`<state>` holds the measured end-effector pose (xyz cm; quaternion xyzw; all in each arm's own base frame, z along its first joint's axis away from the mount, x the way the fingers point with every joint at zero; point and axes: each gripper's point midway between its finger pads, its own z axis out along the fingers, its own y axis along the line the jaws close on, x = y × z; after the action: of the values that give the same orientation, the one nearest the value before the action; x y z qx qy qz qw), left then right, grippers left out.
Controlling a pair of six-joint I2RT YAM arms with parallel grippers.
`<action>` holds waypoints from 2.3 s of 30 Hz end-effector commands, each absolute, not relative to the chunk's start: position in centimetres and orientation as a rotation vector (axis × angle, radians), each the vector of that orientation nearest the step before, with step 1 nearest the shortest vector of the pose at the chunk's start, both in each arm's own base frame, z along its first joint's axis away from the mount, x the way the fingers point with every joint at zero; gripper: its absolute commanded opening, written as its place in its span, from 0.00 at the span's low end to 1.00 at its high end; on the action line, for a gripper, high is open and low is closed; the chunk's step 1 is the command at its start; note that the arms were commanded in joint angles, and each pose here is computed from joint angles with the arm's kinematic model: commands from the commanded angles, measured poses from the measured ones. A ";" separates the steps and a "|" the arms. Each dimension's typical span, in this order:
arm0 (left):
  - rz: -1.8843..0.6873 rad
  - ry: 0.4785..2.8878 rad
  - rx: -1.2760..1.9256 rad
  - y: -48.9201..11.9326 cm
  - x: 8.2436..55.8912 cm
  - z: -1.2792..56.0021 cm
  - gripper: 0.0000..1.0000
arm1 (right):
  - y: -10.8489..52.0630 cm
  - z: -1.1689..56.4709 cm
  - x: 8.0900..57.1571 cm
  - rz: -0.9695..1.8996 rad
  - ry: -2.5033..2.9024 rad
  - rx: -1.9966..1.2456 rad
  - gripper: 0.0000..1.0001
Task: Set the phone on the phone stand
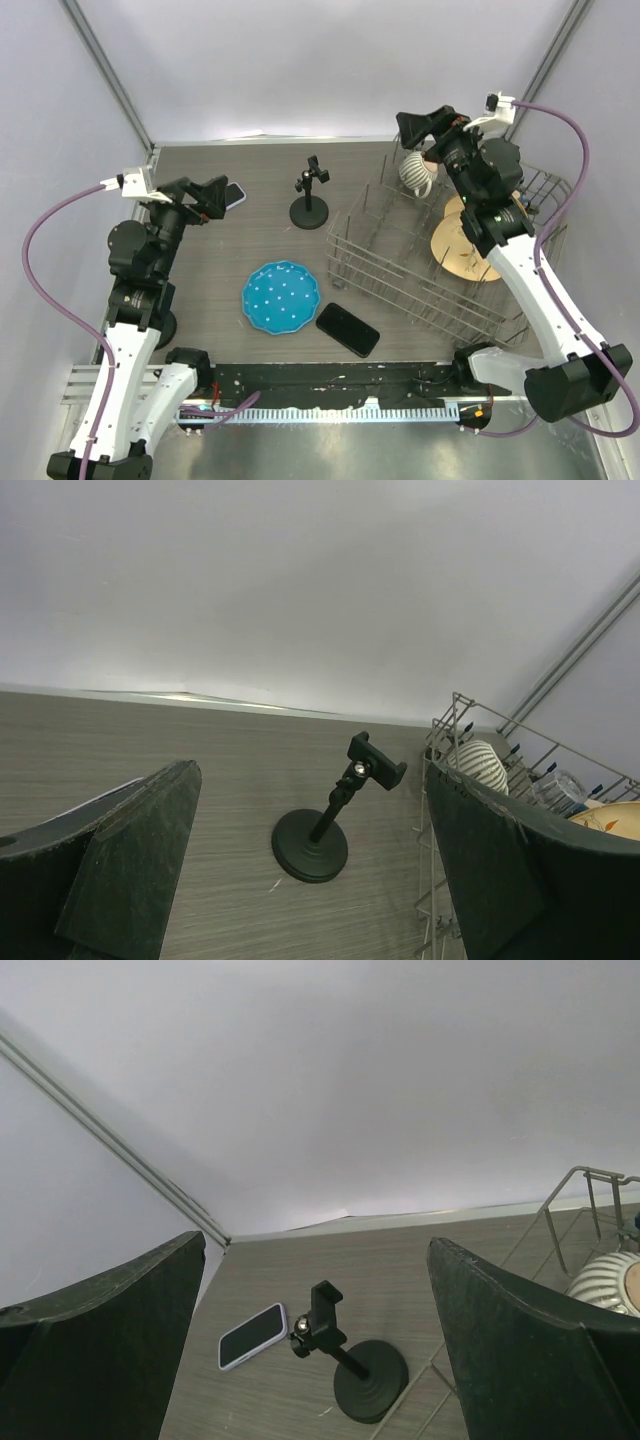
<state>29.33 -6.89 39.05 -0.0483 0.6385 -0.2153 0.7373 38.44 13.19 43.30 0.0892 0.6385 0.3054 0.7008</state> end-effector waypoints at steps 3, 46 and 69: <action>-0.505 1.344 -0.080 -7.5 29.0 41.2 1.00 | 14.5 42.9 41.0 0.608 1.463 0.230 0.98; -0.694 1.700 0.019 -12.8 33.7 35.1 1.00 | 35.7 24.0 48.2 1.133 2.025 0.197 0.50; -0.663 1.937 -0.034 -13.3 36.9 29.3 0.93 | 40.7 24.9 40.7 1.360 1.872 0.648 0.51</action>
<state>35.90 -13.11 30.68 -0.0079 0.7839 -0.2878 0.5501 42.67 39.61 21.26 0.2403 0.7620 0.4828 0.3583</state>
